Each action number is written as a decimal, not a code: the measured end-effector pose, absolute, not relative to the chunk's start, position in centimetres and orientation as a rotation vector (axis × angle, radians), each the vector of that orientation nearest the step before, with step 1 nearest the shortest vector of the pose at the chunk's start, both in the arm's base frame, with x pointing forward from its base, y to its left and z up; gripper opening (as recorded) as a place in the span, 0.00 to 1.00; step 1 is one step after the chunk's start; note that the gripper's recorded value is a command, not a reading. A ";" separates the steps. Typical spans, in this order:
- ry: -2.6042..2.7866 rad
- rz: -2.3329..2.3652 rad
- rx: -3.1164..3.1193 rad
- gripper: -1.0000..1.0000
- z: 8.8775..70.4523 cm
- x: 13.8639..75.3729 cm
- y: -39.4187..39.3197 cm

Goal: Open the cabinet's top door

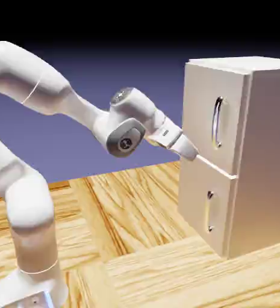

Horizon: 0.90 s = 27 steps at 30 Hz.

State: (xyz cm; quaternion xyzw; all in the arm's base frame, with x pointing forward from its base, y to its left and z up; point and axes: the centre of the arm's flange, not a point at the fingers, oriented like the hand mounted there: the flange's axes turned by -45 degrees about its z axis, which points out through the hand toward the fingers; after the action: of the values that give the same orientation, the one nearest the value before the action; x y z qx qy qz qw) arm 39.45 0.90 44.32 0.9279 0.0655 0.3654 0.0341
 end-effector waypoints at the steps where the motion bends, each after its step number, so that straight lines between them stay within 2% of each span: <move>1: 0.299 1.048 2.829 0.50 43.0 39.8 1.2; 8: 0.946 0.539 2.637 0.50 33.2 41.0 2.9; 16: 1.658 0.100 2.342 0.50 23.0 39.3 4.7; 22: 2.165 -0.046 2.025 0.50 17.9 37.0 6.8; 27: 2.521 -0.022 1.682 0.50 16.0 35.4 9.0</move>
State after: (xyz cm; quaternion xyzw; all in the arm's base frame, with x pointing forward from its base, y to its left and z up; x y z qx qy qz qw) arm 35.37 9.02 15.96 0.5543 0.8305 -0.0073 0.0554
